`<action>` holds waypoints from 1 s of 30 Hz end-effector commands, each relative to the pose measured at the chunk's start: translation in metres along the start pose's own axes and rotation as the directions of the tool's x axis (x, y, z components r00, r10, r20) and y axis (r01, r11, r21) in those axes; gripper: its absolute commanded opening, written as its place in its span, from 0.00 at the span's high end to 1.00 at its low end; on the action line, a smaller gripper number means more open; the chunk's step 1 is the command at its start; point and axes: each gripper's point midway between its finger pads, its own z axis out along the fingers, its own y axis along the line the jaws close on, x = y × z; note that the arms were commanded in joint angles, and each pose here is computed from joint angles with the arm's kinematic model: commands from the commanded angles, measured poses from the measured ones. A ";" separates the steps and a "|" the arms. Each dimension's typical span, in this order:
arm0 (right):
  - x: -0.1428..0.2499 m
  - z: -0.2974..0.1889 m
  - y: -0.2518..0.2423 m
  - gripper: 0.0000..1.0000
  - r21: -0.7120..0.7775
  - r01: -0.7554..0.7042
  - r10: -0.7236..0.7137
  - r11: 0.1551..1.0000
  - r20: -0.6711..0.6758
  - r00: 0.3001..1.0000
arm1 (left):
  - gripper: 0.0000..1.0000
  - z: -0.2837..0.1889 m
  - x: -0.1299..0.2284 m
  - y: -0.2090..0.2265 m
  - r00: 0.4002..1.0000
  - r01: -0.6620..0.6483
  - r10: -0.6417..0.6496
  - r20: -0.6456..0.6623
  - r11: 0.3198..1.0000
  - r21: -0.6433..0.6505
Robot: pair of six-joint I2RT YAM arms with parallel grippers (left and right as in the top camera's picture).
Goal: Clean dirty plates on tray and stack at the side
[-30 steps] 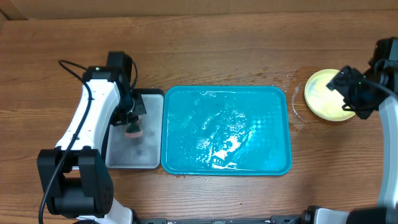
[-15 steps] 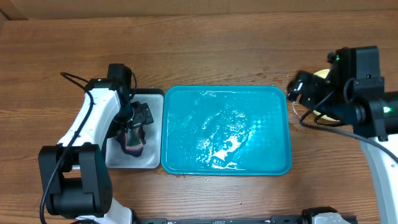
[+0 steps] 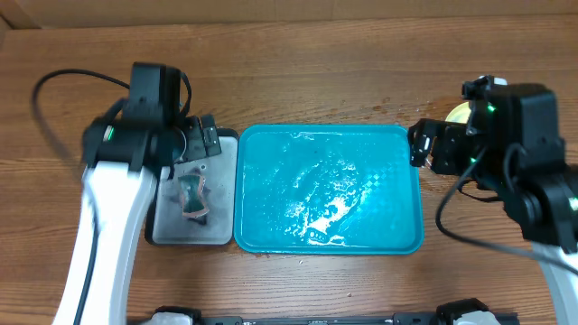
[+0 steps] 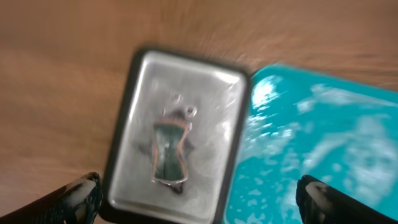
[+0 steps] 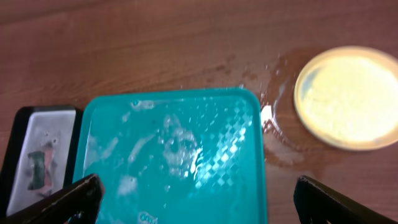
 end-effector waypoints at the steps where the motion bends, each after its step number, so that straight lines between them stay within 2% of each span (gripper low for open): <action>1: -0.010 -0.023 0.003 0.00 -0.004 0.089 -0.088 0.996 0.087 0.992 | 0.00 -0.074 -0.003 0.004 0.973 -0.052 0.058 0.224 0.998 -0.029; 3: -0.013 -0.033 0.004 0.00 -0.006 0.149 -0.147 0.989 0.129 0.981 | 0.00 -0.111 0.007 0.012 0.944 -0.013 0.018 0.328 1.000 -0.017; 6: -0.019 -0.047 0.006 0.00 -0.004 0.214 -0.209 0.977 0.193 0.959 | 0.00 -0.144 0.023 0.030 0.910 0.014 -0.010 0.414 1.000 -0.007; 13: -0.029 -0.075 0.010 0.00 0.011 0.283 -0.272 0.959 0.311 0.911 | 0.00 -0.184 0.074 0.090 0.862 0.133 -0.121 0.492 0.991 0.010; 17: -0.029 -0.077 0.009 0.00 0.018 0.294 -0.284 0.956 0.315 0.905 | 0.00 -0.191 0.103 0.116 0.859 0.148 -0.128 0.496 0.989 -0.003; 22: -0.031 -0.077 0.010 0.00 0.018 0.293 -0.283 0.956 0.324 0.903 | 0.00 -0.192 0.122 0.131 0.864 0.145 -0.121 0.489 0.989 -0.012; 30: -0.033 -0.078 0.010 0.00 0.018 0.293 -0.282 0.956 0.332 0.900 | 0.00 -0.185 0.135 0.109 0.907 0.082 -0.113 0.406 0.992 0.093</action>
